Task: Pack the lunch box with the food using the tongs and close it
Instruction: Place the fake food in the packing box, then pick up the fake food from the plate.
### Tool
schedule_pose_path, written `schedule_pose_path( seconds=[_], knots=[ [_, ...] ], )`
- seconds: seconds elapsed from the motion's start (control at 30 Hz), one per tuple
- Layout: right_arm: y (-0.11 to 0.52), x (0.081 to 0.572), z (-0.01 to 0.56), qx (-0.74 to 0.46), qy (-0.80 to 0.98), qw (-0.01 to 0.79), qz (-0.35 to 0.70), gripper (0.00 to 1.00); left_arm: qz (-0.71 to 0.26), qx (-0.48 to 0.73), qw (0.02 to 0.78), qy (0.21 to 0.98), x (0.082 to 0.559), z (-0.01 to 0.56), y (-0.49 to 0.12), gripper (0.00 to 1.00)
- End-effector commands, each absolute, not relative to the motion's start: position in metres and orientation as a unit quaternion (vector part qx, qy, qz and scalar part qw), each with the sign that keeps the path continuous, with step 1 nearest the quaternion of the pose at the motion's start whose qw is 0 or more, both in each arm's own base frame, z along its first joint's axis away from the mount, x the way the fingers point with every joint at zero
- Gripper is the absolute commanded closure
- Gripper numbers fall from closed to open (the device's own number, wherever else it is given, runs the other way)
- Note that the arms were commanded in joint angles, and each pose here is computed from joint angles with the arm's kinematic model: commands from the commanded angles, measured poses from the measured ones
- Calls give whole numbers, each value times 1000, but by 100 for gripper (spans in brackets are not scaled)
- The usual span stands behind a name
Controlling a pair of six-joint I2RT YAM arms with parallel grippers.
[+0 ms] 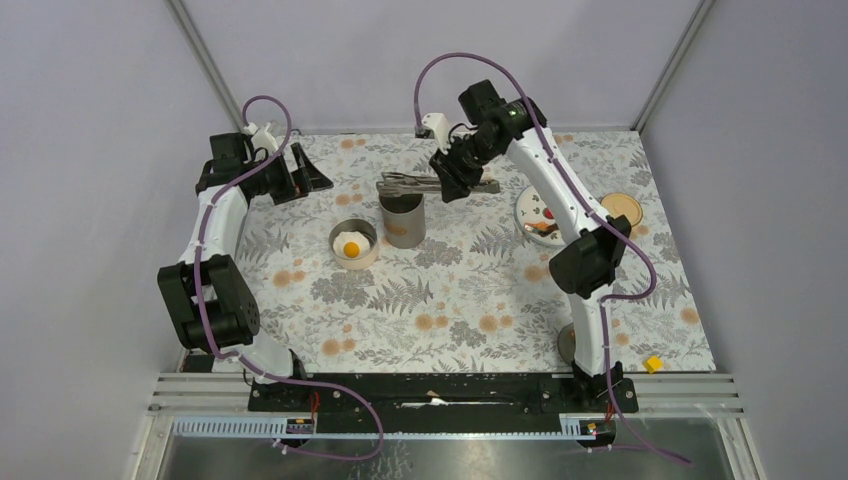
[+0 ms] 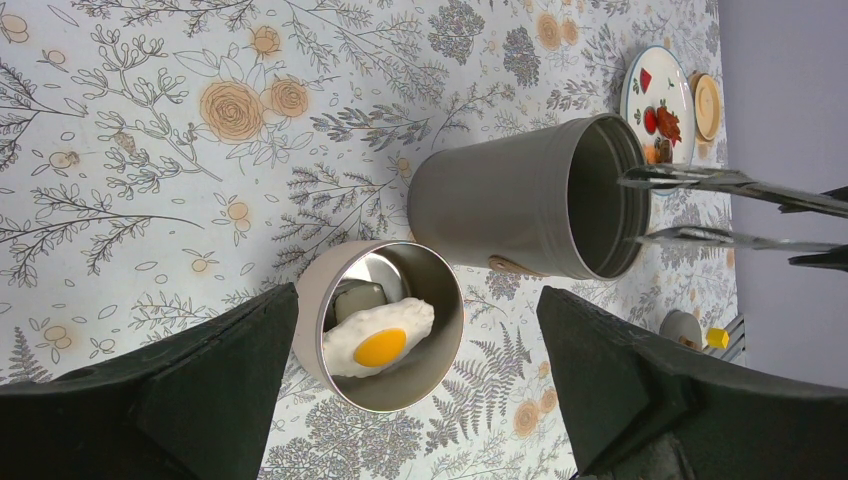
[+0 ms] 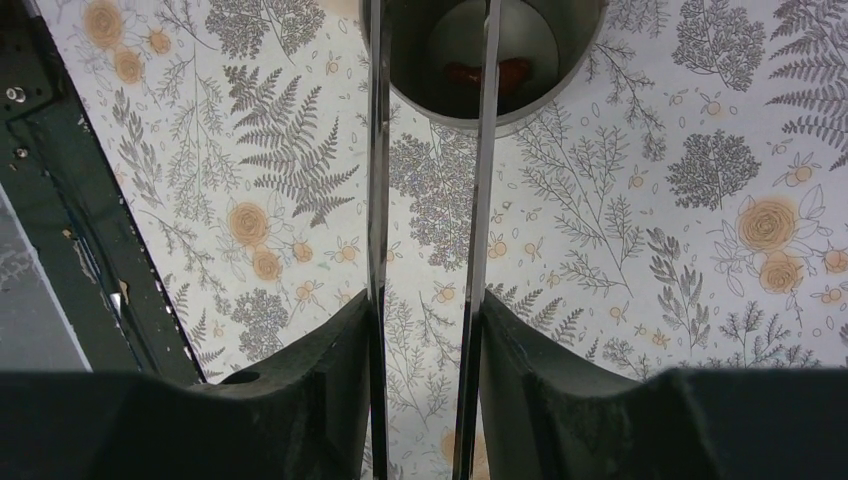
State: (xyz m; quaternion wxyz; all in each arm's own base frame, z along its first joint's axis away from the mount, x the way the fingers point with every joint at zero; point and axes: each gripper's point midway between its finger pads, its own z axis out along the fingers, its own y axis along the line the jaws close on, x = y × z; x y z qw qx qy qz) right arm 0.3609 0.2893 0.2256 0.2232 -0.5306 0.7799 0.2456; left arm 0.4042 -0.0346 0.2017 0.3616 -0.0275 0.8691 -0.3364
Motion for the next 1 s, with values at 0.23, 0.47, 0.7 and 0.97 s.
schedule_pose_path(
  seconds=[0.23,0.47,0.7,0.97],
  knots=[
    [178,388,292,-440,806,316,239,55,-342,-9,383,858,404,216,-36,1],
    [70,380,258,-396,859,283,162,56,-343,2,386,856,402,216,-37,1],
    [-13,353,203,-350,903,233,90,56,-344,4,386,856,399,217,-38,1],
    [-69,337,161,-315,928,194,53,56,-350,2,381,856,397,214,-40,1]
  ],
)
